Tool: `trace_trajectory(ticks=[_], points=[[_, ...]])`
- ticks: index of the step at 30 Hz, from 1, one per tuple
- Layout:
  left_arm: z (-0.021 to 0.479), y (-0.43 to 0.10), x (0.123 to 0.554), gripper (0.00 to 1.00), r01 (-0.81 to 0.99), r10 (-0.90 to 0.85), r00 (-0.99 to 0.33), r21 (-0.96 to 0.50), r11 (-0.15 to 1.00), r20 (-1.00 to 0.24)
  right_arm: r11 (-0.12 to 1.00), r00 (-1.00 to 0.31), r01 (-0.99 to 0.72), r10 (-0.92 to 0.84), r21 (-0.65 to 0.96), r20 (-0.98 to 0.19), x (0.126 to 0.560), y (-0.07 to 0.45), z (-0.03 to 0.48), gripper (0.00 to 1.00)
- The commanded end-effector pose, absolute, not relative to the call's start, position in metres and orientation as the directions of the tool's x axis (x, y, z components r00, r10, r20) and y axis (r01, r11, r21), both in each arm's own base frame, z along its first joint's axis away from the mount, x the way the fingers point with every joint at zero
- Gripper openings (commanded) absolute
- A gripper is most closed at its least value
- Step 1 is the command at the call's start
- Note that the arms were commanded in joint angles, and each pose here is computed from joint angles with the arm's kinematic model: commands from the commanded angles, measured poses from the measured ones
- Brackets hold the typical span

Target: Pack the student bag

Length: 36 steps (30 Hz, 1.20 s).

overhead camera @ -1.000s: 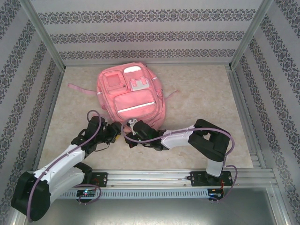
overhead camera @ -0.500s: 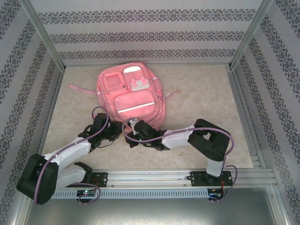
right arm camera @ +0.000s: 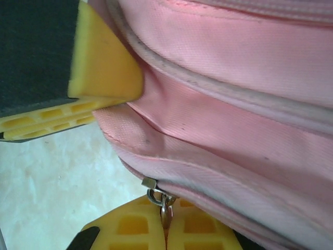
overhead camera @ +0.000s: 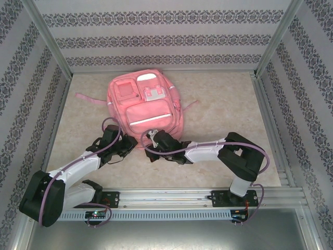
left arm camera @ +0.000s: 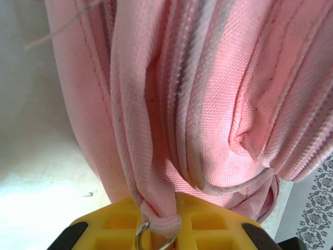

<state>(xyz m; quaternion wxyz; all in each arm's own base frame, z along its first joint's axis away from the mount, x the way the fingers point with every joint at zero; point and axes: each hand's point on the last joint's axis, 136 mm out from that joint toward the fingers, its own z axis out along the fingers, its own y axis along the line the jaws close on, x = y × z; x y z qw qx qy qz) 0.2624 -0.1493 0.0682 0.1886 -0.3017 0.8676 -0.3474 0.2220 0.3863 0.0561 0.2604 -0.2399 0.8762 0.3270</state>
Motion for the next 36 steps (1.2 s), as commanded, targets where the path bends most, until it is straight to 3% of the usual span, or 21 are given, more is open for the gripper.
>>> trace_trajectory(ticks=[1, 9, 15, 17, 22, 24, 29, 36], points=[[0.068, -0.13, 0.269, 0.14, -0.413, -0.68, -0.712, -0.679, 0.607, -0.174, 0.728, -0.763, -0.572, -0.304, 0.377, -0.57, 0.223, 0.355, 0.039, 0.0], [0.076, -0.121, 0.269, 0.14, -0.413, -0.68, -0.707, -0.665, 0.623, -0.197, 0.728, -0.755, -0.592, -0.351, 0.346, -0.554, 0.219, 0.342, 0.036, 0.0], [0.087, -0.094, 0.273, 0.14, -0.441, -0.695, -0.681, -0.629, 0.641, -0.231, 0.654, -0.736, -0.645, -0.395, 0.395, -0.549, 0.211, 0.386, 0.046, 0.0], [0.091, -0.083, 0.274, 0.2, -0.454, -0.697, -0.675, -0.609, 0.65, -0.242, 0.635, -0.755, -0.631, -0.374, 0.444, -0.539, 0.212, 0.404, 0.049, 0.0], [0.097, -0.055, 0.266, 0.48, -0.529, -0.737, -0.629, -0.557, 0.64, -0.249, 0.628, -0.798, -0.577, -0.296, 0.522, -0.526, 0.228, 0.441, 0.055, 0.0], [0.1, -0.053, 0.259, 0.52, -0.545, -0.746, -0.62, -0.552, 0.632, -0.242, 0.626, -0.804, -0.565, -0.271, 0.538, -0.529, 0.232, 0.447, 0.056, 0.0], [0.093, -0.077, 0.247, 0.5, -0.56, -0.782, -0.615, -0.641, 0.525, -0.103, 0.638, -0.802, -0.559, -0.254, 0.53, -0.54, 0.235, 0.447, 0.054, 0.0], [0.093, -0.114, 0.255, 0.49, -0.486, -0.729, -0.674, -0.672, 0.559, -0.119, 0.642, -0.807, -0.547, -0.237, 0.536, -0.54, 0.234, 0.444, 0.052, 0.0]])
